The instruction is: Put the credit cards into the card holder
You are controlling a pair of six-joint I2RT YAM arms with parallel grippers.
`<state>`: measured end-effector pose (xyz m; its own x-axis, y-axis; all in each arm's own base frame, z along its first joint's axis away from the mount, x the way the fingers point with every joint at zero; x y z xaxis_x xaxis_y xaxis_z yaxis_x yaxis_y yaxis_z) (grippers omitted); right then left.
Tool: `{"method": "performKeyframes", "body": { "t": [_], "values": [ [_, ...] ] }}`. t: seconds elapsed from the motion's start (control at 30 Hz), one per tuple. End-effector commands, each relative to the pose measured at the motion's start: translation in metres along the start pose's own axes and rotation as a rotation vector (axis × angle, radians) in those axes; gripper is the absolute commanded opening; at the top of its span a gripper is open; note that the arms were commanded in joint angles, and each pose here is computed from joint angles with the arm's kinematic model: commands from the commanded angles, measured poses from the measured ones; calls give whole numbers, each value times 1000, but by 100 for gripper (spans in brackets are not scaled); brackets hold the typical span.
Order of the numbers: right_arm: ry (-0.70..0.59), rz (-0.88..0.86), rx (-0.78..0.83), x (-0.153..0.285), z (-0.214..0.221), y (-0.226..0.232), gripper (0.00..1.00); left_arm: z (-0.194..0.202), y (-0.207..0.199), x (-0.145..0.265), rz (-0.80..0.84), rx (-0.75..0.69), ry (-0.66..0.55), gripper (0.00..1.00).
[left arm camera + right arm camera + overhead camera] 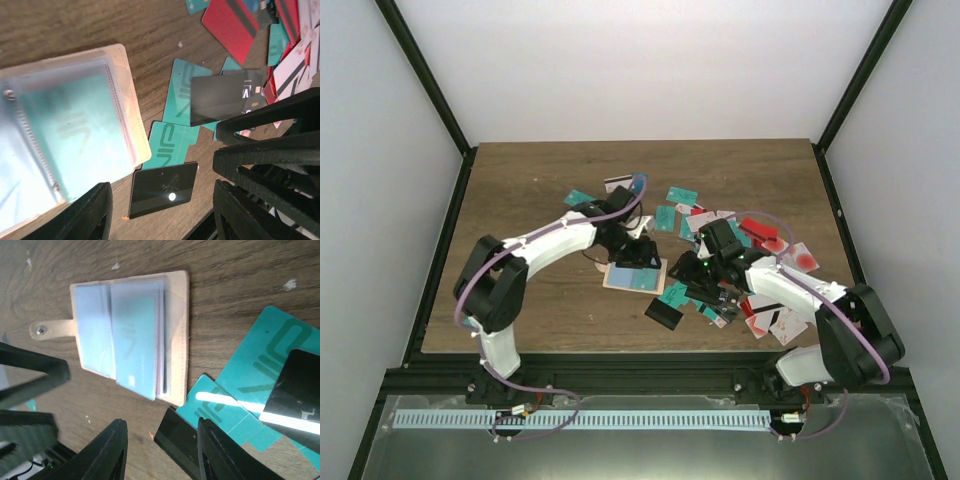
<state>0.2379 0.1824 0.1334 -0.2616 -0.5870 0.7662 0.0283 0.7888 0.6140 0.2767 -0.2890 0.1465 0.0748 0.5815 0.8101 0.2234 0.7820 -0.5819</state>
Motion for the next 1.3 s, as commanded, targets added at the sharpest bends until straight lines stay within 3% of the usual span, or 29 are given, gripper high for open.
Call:
{"method": "performKeyframes", "body": {
  "t": [0.0, 0.37, 0.83, 1.27],
  "values": [
    [43, -55, 43, 11, 10, 4, 42, 12, 2, 22, -19, -74, -22, 57],
    [185, -66, -60, 19, 66, -30, 53, 54, 10, -19, -9, -182, 72, 56],
    [189, -9, -39, -14, 53, -42, 49, 51, 13, -58, -8, -202, 104, 54],
    [347, -77, -18, -31, 82, -51, 48, 76, 14, -82, 38, -231, 203, 50]
  ]
}}
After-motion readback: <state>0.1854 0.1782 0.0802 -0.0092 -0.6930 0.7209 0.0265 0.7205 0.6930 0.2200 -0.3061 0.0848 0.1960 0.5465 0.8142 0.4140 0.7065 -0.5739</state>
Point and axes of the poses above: each gripper's point midway between its finger pads, its own x axis back along the fingers, its own y axis along the line the jaws close on, z = x × y, the point moved 7 cm from there along x, back along the fingers, and after that the axes turned 5 degrees about x, right-handed, at the moved point
